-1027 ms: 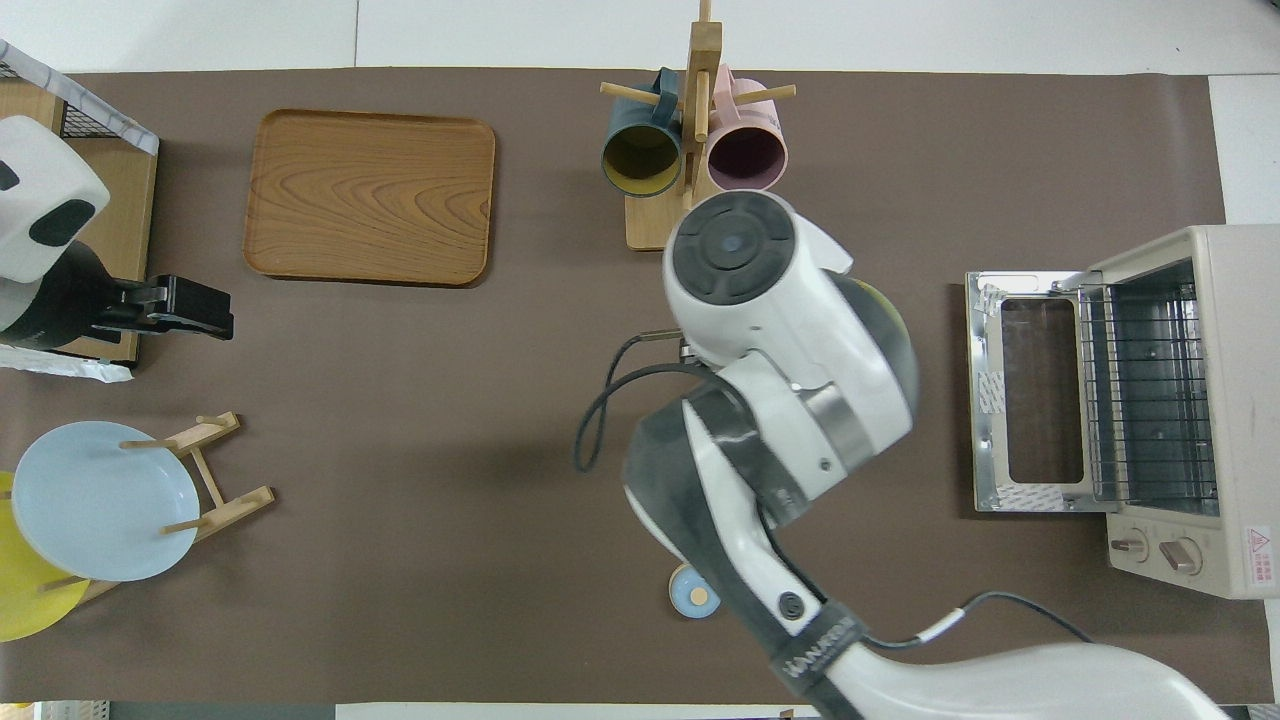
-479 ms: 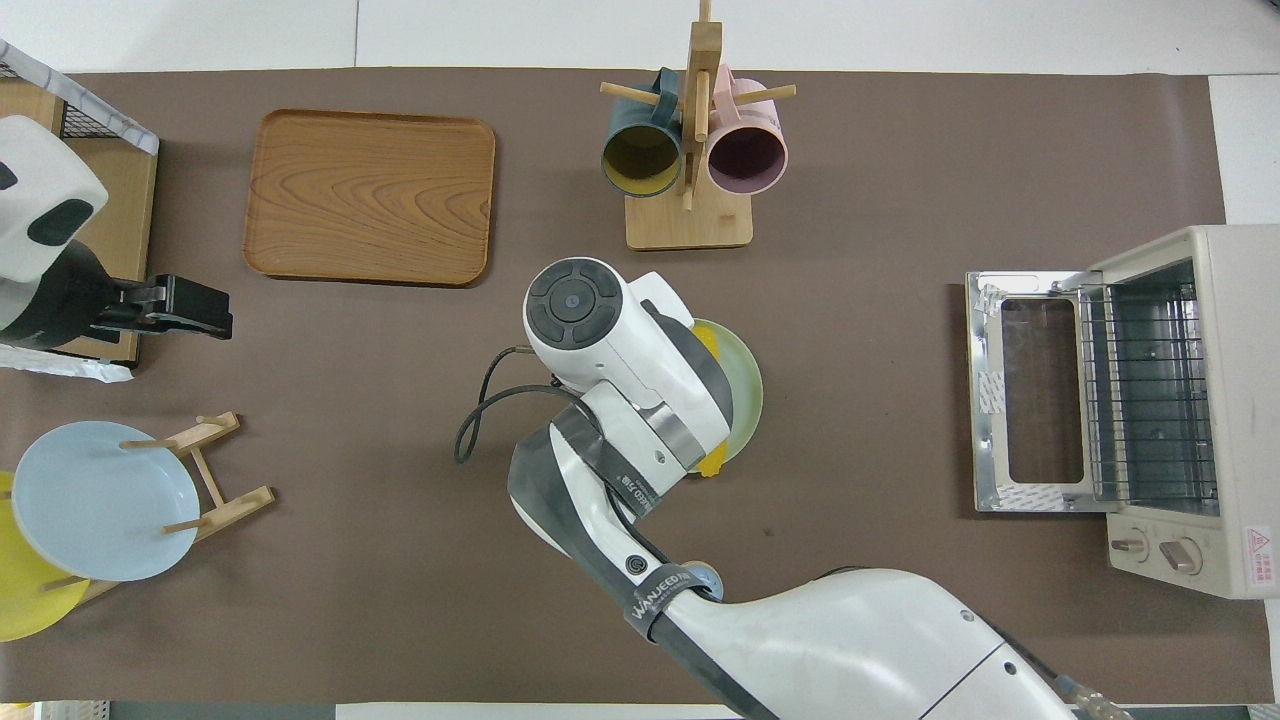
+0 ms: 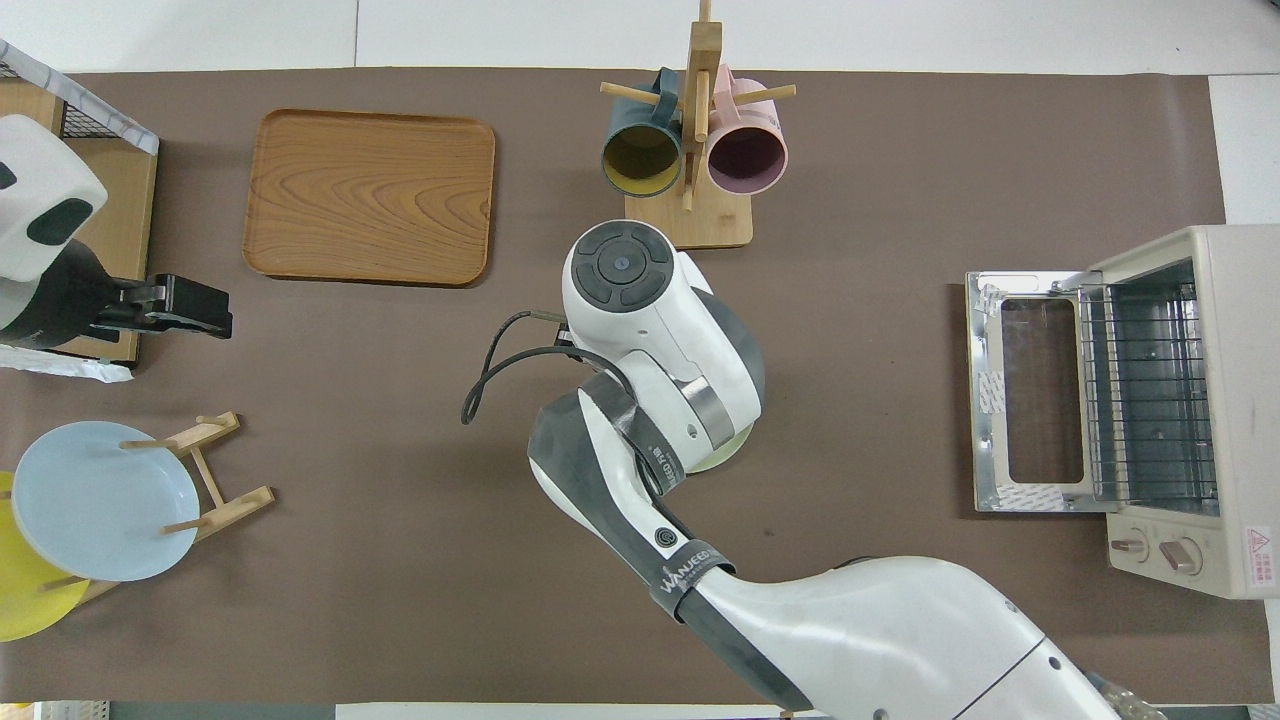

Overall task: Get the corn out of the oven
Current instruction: 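Set the green plate on the table center with the right gripper, then withdraw the right gripper while the left gripper grasps the yellow corn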

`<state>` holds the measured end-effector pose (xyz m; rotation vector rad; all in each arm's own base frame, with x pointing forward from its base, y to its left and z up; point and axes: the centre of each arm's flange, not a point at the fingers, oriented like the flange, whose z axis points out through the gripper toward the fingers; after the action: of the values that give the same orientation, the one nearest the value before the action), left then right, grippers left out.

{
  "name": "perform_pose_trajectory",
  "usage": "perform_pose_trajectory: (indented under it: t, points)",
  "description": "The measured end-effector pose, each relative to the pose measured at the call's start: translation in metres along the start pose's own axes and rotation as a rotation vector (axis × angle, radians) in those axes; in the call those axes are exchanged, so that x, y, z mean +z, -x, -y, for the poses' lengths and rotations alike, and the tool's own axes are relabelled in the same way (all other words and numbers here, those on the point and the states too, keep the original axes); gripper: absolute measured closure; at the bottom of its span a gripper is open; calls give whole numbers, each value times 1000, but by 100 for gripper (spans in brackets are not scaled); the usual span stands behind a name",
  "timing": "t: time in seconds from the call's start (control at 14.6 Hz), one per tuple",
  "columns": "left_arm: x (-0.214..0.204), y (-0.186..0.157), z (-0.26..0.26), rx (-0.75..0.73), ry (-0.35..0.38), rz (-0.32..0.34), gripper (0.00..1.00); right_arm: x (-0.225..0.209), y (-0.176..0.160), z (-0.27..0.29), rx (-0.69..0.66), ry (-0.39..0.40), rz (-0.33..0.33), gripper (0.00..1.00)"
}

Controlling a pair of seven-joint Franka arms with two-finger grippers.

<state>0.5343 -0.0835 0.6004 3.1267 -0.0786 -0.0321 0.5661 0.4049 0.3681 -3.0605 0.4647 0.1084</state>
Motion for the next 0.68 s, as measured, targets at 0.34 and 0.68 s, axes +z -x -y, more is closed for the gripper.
perform_pose_trajectory:
  t: [0.34,0.68]
  points:
    - [4,0,-9,16,0,-3,0,-53,-52,-88,-91,134,21,98]
    - [34,20,-102,50,4,-10,0,-24,-86,-213,-138,192,104,99]
